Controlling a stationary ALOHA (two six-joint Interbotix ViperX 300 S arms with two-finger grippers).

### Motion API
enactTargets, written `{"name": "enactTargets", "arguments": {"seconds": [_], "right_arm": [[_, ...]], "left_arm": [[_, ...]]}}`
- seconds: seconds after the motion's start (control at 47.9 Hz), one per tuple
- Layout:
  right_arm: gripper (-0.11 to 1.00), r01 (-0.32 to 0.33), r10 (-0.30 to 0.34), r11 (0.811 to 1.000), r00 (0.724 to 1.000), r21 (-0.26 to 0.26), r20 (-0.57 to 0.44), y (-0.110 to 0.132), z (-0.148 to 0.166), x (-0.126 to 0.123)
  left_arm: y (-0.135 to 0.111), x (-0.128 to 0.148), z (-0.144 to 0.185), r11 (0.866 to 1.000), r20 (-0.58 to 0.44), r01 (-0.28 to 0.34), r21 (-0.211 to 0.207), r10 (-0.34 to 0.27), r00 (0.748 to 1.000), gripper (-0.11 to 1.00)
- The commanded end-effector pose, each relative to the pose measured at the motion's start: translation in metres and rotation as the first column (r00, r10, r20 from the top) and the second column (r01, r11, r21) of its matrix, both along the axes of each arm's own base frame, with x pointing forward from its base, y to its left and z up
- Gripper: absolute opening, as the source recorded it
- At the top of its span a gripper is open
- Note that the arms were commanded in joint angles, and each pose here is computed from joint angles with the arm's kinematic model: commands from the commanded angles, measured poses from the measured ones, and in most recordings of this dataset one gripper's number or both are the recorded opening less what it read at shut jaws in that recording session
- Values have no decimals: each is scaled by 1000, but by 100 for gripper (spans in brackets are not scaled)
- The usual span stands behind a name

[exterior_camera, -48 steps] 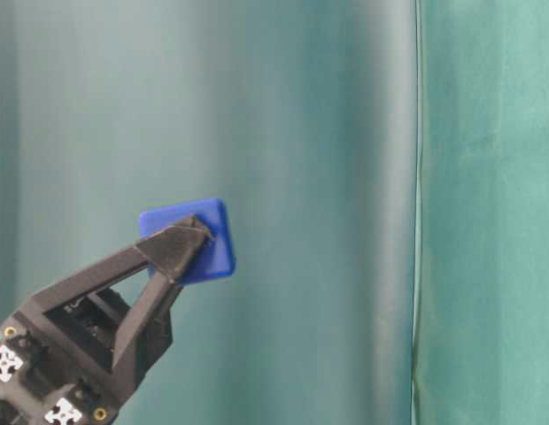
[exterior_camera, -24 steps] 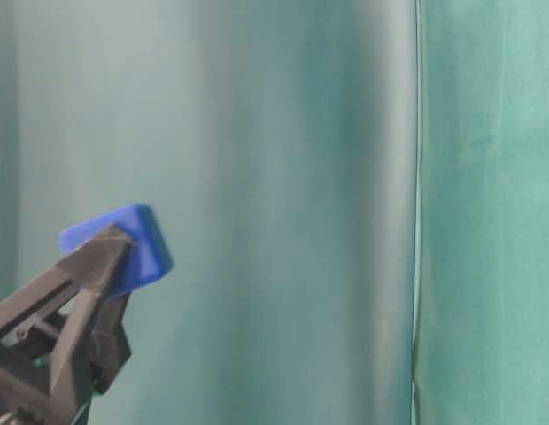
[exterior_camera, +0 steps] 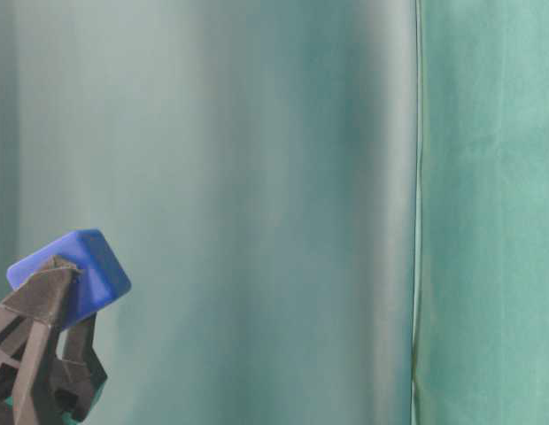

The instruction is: Handover the blue block to the right arm after grasping it with the left arm, then place it in the designated position.

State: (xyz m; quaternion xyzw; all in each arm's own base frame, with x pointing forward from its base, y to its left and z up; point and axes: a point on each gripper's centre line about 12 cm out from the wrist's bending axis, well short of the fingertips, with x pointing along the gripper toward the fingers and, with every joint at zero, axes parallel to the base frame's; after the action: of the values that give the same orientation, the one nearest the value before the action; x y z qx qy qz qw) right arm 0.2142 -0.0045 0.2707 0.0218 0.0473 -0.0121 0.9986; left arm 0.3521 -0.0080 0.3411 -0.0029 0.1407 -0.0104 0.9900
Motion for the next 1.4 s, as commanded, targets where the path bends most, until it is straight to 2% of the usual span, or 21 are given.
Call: {"name": "enactTargets", "arguments": {"seconds": [0.0, 0.731, 0.836, 0.982, 1.129, 1.296, 1.379], "right_arm": [[94, 2, -2, 1000, 1000, 0, 18, 0, 7, 2], [94, 2, -2, 1000, 1000, 0, 20, 0, 7, 2], [94, -2, 2, 1000, 1000, -20, 26, 0, 10, 3], [94, -18, 22, 995, 999, -95, 45, 1, 20, 5], [94, -32, 46, 976, 997, -214, 62, 3, 37, 8], [94, -36, 61, 930, 997, -366, 55, 3, 56, 11], [94, -40, 66, 885, 997, -464, 41, 3, 61, 12]], "left_arm": [[-1, -2, 13, 1000, 40, 4, 4, -4, 999, 47], [0, -2, 12, 1000, 34, 2, 1, -2, 999, 47], [-1, -2, 12, 1000, 37, 4, 2, -4, 999, 47], [0, -2, 12, 1000, 34, 2, 2, -2, 999, 47], [0, -2, 12, 1000, 35, 2, 2, -2, 999, 47], [0, -3, 11, 1000, 34, 2, 1, -2, 999, 47], [0, -3, 11, 1000, 34, 2, 1, -2, 999, 47]]}}
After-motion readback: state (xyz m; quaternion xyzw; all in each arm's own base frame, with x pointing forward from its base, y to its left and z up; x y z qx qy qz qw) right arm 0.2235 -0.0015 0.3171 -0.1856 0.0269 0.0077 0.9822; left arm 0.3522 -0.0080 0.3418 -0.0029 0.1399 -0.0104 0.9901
